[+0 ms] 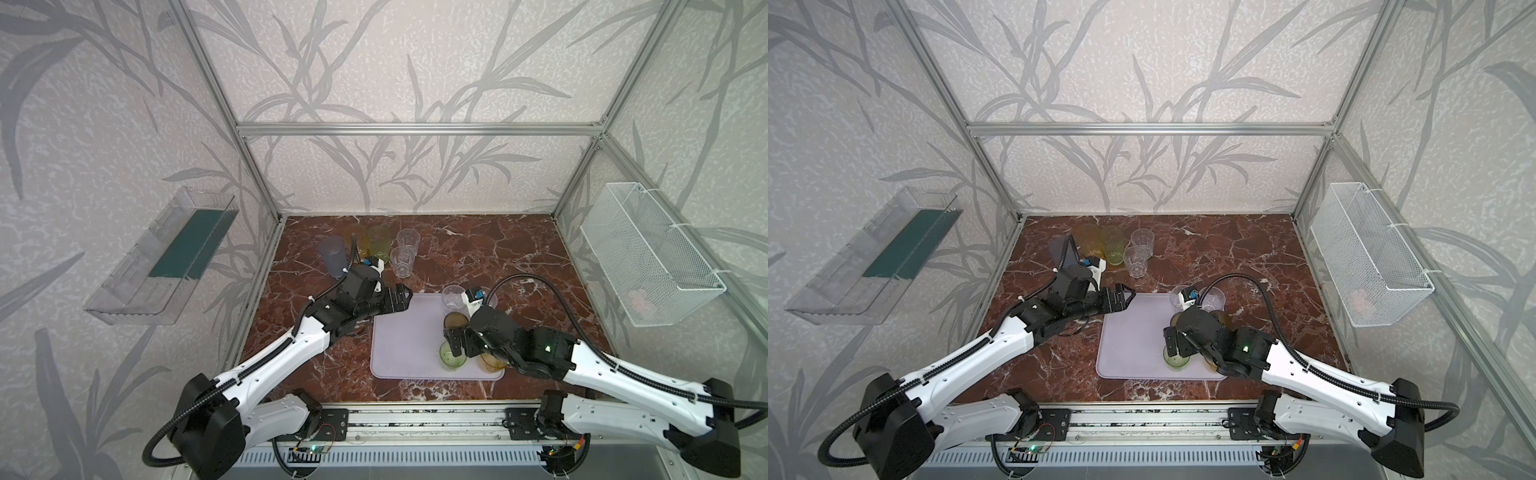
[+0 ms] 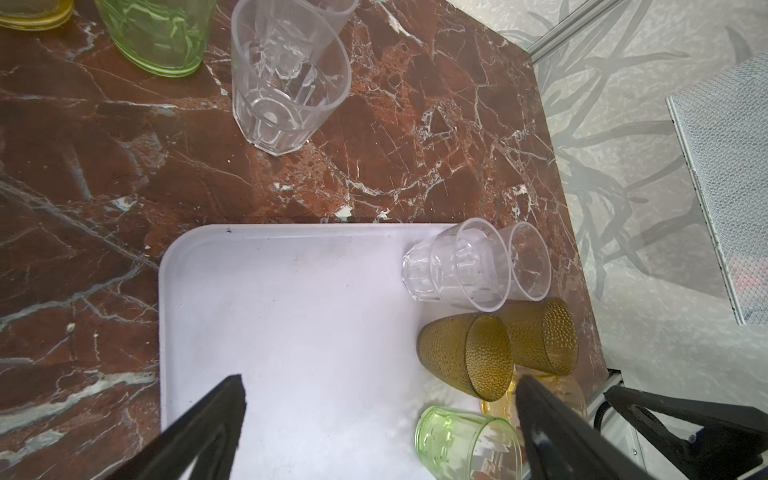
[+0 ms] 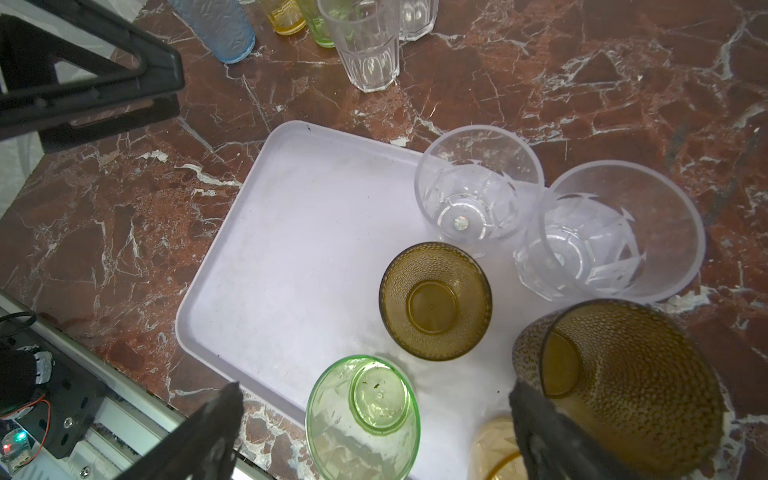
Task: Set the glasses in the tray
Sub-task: 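Raise the right gripper off the tray while the left gripper reaches to the cluster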
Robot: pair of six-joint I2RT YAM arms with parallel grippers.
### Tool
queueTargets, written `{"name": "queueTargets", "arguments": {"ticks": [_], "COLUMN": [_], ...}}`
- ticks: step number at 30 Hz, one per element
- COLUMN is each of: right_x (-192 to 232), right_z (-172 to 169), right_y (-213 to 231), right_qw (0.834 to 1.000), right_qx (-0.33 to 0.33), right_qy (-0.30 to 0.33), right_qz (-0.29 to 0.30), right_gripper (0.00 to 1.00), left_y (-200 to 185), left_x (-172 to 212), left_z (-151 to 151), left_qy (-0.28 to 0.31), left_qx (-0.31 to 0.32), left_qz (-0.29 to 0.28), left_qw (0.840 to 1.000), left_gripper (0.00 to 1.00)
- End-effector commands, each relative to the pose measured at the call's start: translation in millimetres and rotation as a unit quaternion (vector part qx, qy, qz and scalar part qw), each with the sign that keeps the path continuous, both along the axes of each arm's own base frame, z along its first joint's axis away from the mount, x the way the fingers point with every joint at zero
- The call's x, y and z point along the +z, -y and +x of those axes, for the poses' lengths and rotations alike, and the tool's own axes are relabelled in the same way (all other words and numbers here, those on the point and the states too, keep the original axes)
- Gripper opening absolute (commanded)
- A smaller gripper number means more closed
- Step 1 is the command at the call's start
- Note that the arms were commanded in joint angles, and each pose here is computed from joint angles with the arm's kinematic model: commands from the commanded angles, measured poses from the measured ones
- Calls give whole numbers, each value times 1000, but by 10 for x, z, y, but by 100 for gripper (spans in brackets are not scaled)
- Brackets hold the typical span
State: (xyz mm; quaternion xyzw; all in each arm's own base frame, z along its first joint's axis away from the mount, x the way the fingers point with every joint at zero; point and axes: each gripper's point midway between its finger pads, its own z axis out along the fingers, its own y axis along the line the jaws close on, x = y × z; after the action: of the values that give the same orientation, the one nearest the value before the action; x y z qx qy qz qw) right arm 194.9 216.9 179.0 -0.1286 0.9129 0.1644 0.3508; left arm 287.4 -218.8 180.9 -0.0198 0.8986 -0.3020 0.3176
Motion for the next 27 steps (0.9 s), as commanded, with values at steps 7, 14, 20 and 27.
{"name": "queueTargets", "arguments": {"ticks": [7, 14, 20, 27], "right_x": [221, 250, 260, 258], "right_z": [209, 260, 255, 170], "right_y": [-42, 5, -22, -41], "right_qw": [999, 998, 996, 994], "right_qx": [14, 18, 28, 39], "right_qy": [24, 32, 32, 18], "right_qz": [41, 51, 76, 103], "right_gripper": [100, 100, 100, 100], "left_y": [-128, -239, -264, -214], "left_x": [114, 62, 4, -202], "left_z": [255, 391, 572, 850], "left_qy": [33, 37, 37, 1], "left_qx": [35, 61, 81, 96], "left_qz": [17, 36, 48, 64], "left_qw": [999, 997, 995, 993], "left_gripper": [99, 99, 99, 99]}}
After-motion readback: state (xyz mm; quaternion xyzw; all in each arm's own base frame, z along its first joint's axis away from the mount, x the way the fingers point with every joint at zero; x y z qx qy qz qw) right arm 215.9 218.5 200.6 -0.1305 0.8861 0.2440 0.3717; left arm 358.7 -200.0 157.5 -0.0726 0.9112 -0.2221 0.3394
